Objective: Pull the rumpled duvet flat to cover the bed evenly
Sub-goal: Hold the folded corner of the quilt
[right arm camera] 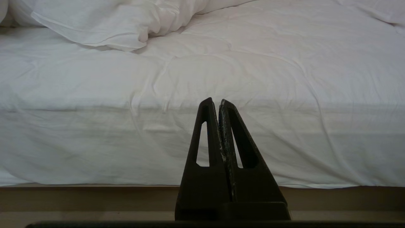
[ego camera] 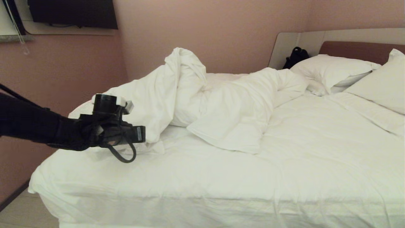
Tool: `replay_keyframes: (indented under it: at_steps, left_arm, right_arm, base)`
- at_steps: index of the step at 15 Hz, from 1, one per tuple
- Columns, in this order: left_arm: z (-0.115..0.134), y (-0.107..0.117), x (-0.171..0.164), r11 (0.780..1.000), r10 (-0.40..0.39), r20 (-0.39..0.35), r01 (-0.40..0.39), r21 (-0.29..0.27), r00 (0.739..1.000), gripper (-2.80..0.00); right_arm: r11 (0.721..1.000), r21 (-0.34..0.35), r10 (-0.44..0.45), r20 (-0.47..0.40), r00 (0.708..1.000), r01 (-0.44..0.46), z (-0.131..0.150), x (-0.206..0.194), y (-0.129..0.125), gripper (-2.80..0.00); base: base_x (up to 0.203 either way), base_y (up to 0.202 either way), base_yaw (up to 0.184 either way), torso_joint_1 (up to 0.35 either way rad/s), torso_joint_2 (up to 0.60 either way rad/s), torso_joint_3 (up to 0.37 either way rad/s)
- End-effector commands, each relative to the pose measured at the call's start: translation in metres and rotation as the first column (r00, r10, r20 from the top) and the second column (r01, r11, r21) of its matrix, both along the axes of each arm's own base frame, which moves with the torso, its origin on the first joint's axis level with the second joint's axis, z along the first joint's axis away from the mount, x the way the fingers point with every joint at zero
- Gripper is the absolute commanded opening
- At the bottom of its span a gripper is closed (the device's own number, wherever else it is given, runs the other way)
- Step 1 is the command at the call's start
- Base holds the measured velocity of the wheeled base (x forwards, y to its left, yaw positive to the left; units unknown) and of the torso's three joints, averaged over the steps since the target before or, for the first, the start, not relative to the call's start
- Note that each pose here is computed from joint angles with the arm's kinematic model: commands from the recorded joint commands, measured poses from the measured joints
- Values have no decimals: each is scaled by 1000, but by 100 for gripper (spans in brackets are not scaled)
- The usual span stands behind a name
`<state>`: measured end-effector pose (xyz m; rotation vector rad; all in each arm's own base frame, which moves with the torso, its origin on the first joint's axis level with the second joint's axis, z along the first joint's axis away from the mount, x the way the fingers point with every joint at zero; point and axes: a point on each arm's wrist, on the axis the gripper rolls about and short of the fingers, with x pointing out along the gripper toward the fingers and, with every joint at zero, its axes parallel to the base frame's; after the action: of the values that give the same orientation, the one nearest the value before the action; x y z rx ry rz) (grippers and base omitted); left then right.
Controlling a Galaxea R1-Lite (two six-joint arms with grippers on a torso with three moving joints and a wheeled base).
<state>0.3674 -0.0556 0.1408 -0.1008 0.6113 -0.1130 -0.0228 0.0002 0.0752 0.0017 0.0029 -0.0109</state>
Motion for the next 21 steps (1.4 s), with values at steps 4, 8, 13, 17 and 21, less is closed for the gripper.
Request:
replay_keyframes:
  at_steps: [4,8,13,17,21]
  left_arm:
    - [-20,-31,17,994,-2,-15,3,114,1000,-280]
    - [-31,-41,28,979,30,-3,-28,201,1000,-280]
    - [-41,-56,36,949,118,40,-125,288,992,0]
    - [-44,-73,39,926,143,96,-167,339,985,0]
    - [-63,-89,52,837,226,156,-274,474,961,0]
  right_arm:
    - [1000,0,0,0,1000,0,0,0,0,-280]
    - [1000,0,0,0,1000,0,0,0,0,-280]
    - [1000,0,0,0,1000,0,0,0,0,-280]
    - [1000,0,0,0,1000,0,0,0,0,-280]
    - [1000,0,0,0,1000,0,0,0,0,-280]
  base:
    - [0,0,0,0,0,0]
    - [0,0,0,0,0,0]
    - [0,0,0,0,0,0]
    - [0,0,0,0,0,0]
    - [0,0,0,0,0,0]
